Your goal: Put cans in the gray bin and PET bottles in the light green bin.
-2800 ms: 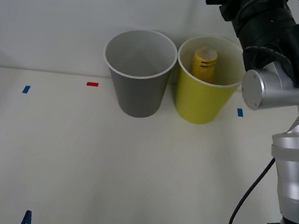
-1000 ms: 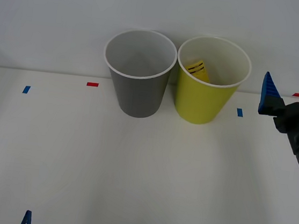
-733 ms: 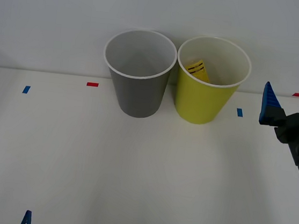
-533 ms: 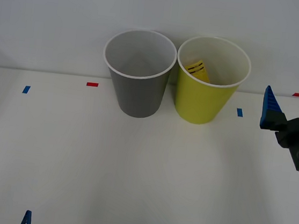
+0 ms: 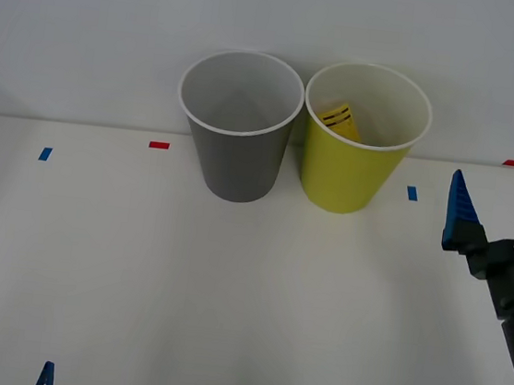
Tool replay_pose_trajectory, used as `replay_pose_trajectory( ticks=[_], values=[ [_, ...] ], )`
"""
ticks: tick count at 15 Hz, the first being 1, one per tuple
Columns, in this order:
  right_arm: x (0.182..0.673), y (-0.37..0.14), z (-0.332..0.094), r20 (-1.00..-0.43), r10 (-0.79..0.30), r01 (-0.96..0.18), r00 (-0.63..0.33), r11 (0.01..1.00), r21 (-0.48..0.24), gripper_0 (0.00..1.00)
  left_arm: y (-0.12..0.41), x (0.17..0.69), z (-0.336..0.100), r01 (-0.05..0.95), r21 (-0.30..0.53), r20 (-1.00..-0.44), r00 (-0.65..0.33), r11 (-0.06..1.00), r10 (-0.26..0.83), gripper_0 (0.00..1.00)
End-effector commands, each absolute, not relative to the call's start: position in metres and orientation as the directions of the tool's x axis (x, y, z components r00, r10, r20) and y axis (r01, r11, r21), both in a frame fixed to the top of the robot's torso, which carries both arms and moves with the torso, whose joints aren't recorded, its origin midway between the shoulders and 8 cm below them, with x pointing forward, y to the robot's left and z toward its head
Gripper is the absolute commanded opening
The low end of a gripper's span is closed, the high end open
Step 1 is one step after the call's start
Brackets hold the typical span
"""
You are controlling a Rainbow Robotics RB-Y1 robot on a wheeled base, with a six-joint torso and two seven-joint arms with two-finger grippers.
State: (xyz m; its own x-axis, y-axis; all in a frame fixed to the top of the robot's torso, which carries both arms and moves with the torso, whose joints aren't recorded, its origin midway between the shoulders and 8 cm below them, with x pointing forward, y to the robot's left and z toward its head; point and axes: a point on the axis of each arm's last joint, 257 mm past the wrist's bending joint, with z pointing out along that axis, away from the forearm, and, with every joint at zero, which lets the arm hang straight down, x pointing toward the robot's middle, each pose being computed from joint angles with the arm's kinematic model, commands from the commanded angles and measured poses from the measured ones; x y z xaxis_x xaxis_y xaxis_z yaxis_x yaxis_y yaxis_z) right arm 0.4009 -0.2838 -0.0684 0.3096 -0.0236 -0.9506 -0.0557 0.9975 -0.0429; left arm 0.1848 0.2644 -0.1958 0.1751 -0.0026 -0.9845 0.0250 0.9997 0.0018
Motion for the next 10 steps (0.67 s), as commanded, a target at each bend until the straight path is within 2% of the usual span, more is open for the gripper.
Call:
replay_pose_trajectory(
  ticks=[1, 3, 7, 10],
  values=[
    [0.374, -0.296, -0.099, -0.954, -0.057, -0.046, 0.293, 0.996, -0.073, 1.0, 0.264, 0.185, -0.196, 0.025, 0.002, -0.985, 0.175, 1.0, -0.003, 1.0],
    [0.358, -0.303, -0.108, -0.96, -0.021, -0.047, 0.28, 0.998, -0.035, 1.0, 0.264, 0.185, -0.196, 0.025, 0.002, -0.985, 0.175, 1.0, -0.003, 1.0],
    [0.317, -0.298, -0.121, -0.961, -0.025, -0.09, 0.276, 0.995, -0.051, 1.0, 0.264, 0.185, -0.196, 0.025, 0.002, -0.985, 0.175, 1.0, -0.003, 1.0],
    [0.291, -0.297, -0.13, -0.965, -0.005, -0.097, 0.263, 0.995, -0.032, 1.0, 0.264, 0.185, -0.196, 0.025, 0.002, -0.985, 0.175, 1.0, -0.003, 1.0]
  ],
)
